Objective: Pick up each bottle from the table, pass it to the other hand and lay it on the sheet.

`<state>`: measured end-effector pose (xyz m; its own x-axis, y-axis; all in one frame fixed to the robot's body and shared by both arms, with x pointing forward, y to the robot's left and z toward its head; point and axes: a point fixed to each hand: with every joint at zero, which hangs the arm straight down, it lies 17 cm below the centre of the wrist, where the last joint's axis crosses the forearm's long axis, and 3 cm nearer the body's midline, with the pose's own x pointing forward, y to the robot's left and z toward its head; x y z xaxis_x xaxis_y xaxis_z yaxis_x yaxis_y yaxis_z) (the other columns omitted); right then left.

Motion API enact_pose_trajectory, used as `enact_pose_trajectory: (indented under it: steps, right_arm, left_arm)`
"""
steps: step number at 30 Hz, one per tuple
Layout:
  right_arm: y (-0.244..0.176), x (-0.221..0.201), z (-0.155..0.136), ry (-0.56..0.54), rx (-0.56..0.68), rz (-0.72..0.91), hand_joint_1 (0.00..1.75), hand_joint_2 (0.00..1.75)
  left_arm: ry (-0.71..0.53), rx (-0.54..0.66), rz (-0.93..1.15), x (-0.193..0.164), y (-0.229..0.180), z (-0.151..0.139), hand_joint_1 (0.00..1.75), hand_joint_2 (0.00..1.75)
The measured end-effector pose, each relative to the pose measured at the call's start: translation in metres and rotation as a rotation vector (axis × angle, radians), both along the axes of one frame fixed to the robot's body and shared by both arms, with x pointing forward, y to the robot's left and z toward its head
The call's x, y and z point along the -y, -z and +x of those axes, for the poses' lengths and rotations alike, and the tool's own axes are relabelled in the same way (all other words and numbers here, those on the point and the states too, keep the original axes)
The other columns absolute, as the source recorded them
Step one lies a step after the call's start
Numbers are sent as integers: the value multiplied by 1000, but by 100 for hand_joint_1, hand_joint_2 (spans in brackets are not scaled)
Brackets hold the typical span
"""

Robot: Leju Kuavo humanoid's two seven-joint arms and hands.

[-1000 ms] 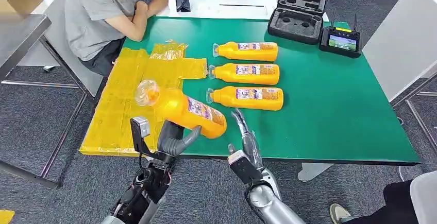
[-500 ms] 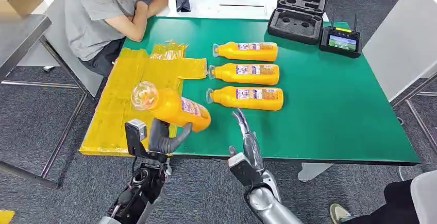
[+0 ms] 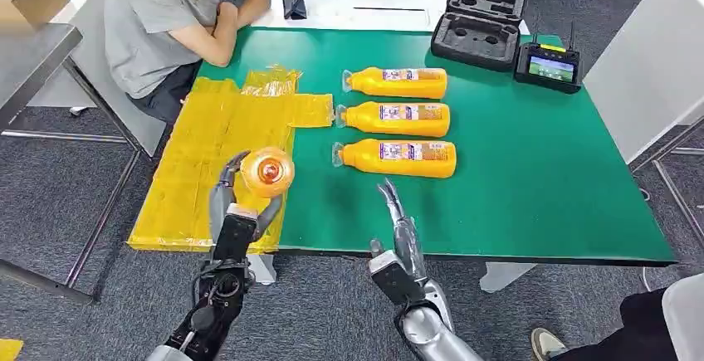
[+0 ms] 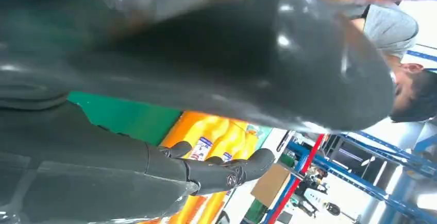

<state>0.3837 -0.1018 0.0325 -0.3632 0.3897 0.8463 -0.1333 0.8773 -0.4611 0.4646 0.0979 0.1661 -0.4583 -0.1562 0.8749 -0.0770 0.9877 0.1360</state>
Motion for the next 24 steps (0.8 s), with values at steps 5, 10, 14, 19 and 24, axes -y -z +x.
enact_pose_trajectory:
  steps: [5, 10, 14, 19, 24]
  right_arm:
    - [2, 2, -1, 7, -6, 2, 0, 0]
    - [4, 1, -3, 3, -15, 8, 0, 0]
    - [6, 1, -5, 4, -21, 9, 0, 0]
    - [8, 4, -6, 11, -27, 12, 0, 0]
    - [10, 6, -7, 18, -34, 15, 0, 0]
  left_arm:
    - [-68, 19, 159, -12, 8, 5, 175, 175]
    - [-59, 12, 447, -8, 31, 11, 175, 175]
    - [-94, 0, 569, -20, 41, 16, 175, 175]
    - [-150, -34, 772, -32, 54, 24, 175, 175]
    - [-225, -102, 897, -51, 66, 35, 175, 175]
